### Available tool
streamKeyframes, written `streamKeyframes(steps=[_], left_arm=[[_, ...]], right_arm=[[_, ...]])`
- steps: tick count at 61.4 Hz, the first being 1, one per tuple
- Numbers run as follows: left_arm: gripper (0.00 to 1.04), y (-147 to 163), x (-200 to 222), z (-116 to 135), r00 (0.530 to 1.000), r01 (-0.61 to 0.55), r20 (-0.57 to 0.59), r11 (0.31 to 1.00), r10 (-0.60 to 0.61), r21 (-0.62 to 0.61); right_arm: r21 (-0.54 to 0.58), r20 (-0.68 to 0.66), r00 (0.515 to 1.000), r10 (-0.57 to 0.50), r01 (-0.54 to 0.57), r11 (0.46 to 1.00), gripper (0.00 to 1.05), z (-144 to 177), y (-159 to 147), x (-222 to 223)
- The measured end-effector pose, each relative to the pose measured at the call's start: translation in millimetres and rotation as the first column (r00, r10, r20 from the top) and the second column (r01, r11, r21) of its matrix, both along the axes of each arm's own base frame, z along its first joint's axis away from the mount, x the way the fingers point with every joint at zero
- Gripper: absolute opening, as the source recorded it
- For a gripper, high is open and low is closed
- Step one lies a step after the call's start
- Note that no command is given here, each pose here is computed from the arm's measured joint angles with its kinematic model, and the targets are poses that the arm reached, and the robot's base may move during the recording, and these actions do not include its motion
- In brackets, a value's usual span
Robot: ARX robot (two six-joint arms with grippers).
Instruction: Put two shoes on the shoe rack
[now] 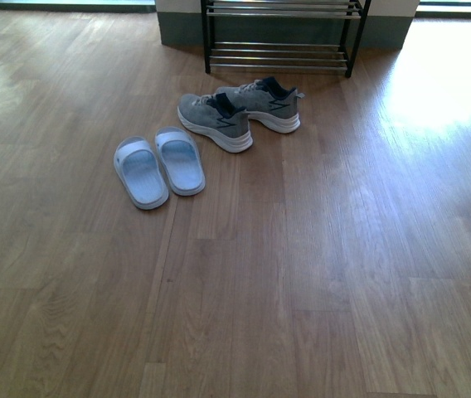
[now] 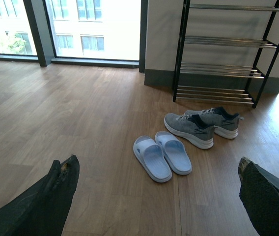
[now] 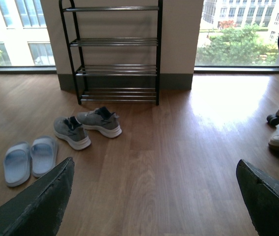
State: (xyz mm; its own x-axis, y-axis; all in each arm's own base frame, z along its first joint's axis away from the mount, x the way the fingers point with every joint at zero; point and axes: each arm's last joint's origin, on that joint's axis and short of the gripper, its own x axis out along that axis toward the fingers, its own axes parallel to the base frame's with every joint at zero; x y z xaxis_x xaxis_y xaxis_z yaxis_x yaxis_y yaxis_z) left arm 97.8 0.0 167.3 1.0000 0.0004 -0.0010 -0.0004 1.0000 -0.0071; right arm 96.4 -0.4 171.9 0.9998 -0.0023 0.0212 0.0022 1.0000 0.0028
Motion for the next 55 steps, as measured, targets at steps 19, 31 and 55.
streamKeyframes(steps=[19, 31, 55], left_arm=[[0.95, 0.0, 0.0, 0.0, 1.0, 0.0, 0.0, 1.0, 0.0, 0.0], [0.95, 0.0, 0.0, 0.0, 1.0, 0.0, 0.0, 1.0, 0.0, 0.0], [0.95, 0.0, 0.0, 0.0, 1.0, 0.0, 0.0, 1.0, 0.0, 0.0]], right_arm=[[0.0, 0.001, 1.0, 0.0, 0.0, 1.0, 0.96, 0.1, 0.0, -0.1], [0.0, 0.001, 1.0, 0.0, 0.0, 1.0, 0.96, 0.1, 0.0, -0.1], [0.0, 0.001, 1.0, 0.0, 0.0, 1.0, 0.96, 0.1, 0.0, -0.1]])
